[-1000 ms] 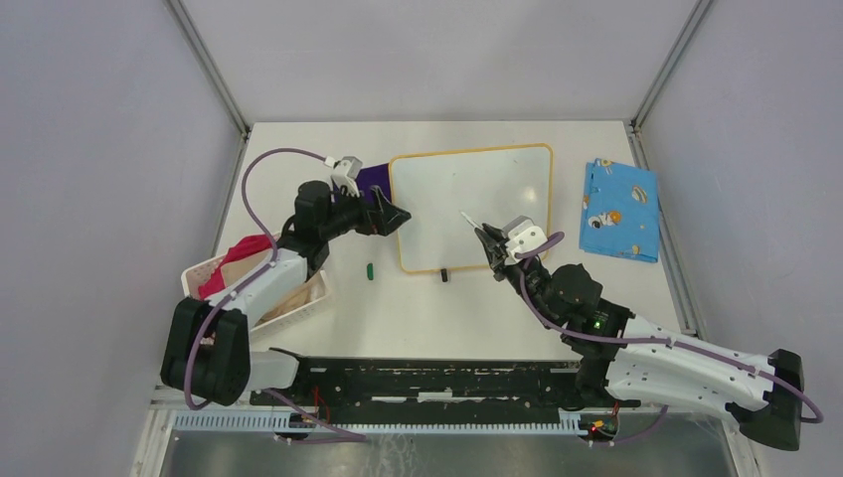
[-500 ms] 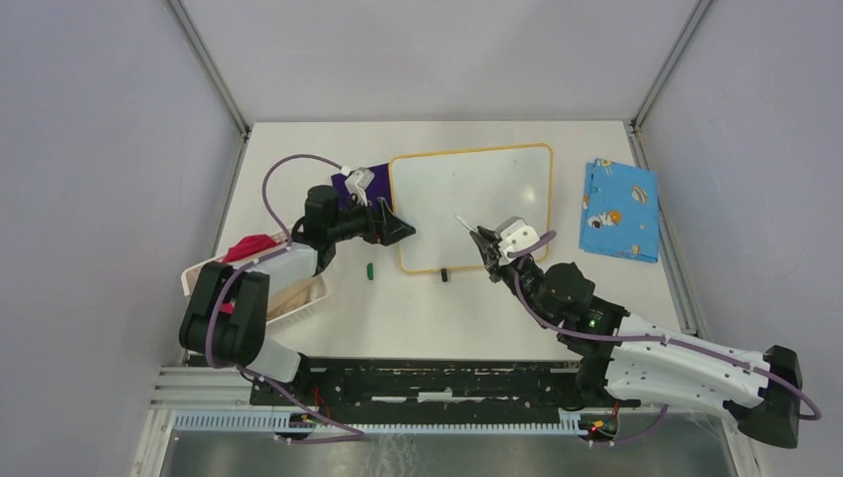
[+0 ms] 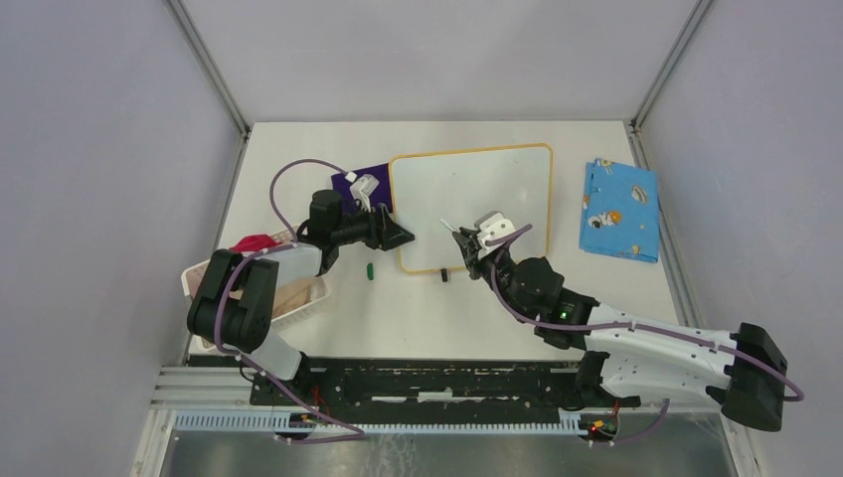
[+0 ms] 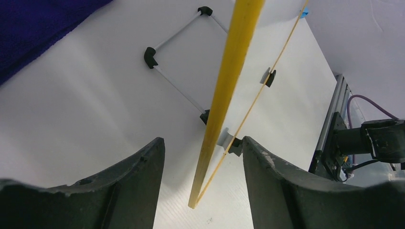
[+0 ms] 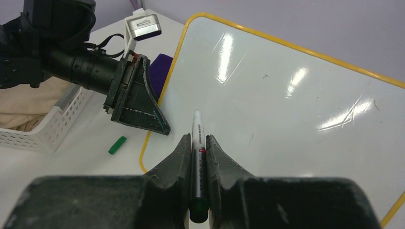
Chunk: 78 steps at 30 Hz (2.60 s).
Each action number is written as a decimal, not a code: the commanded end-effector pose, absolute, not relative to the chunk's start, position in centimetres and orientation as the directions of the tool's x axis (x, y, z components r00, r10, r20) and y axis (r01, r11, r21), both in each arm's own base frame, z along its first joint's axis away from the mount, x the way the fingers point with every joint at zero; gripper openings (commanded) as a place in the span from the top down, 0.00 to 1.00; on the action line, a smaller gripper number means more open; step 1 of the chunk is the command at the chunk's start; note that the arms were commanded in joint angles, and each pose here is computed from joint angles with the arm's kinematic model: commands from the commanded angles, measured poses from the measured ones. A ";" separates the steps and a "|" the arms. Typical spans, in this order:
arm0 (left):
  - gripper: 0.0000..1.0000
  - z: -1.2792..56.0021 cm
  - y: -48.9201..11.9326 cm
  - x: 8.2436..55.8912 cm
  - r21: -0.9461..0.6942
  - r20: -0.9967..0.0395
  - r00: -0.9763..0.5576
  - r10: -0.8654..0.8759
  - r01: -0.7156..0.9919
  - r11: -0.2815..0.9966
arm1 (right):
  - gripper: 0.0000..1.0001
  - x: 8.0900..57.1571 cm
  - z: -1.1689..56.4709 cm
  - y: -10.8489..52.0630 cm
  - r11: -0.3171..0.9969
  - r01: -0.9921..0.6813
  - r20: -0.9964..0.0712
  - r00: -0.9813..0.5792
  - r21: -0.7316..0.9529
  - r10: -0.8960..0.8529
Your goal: Write a sentence on the whiteboard
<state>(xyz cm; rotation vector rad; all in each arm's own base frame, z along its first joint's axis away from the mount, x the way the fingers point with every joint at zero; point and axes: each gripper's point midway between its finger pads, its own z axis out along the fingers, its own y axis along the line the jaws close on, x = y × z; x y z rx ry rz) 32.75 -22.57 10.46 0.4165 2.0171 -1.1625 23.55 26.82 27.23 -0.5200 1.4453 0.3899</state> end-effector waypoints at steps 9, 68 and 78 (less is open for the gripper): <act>0.41 10.4 -22.1 33.5 -0.512 -0.809 -0.587 -0.042 0.667 0.542 | 1.00 27.0 32.1 29.0 0.890 -0.449 -0.984 0.103 0.082 0.143; 0.88 10.4 -21.4 34.0 -0.481 -0.822 -0.569 -0.029 0.665 0.572 | 1.00 35.7 28.6 34.1 0.890 -0.426 -0.985 -0.016 0.161 0.171; 0.98 10.4 -21.4 34.1 -0.477 -0.823 -0.568 -0.026 0.665 0.575 | 1.00 36.0 27.5 32.5 0.907 -0.392 -0.988 -0.029 0.152 0.153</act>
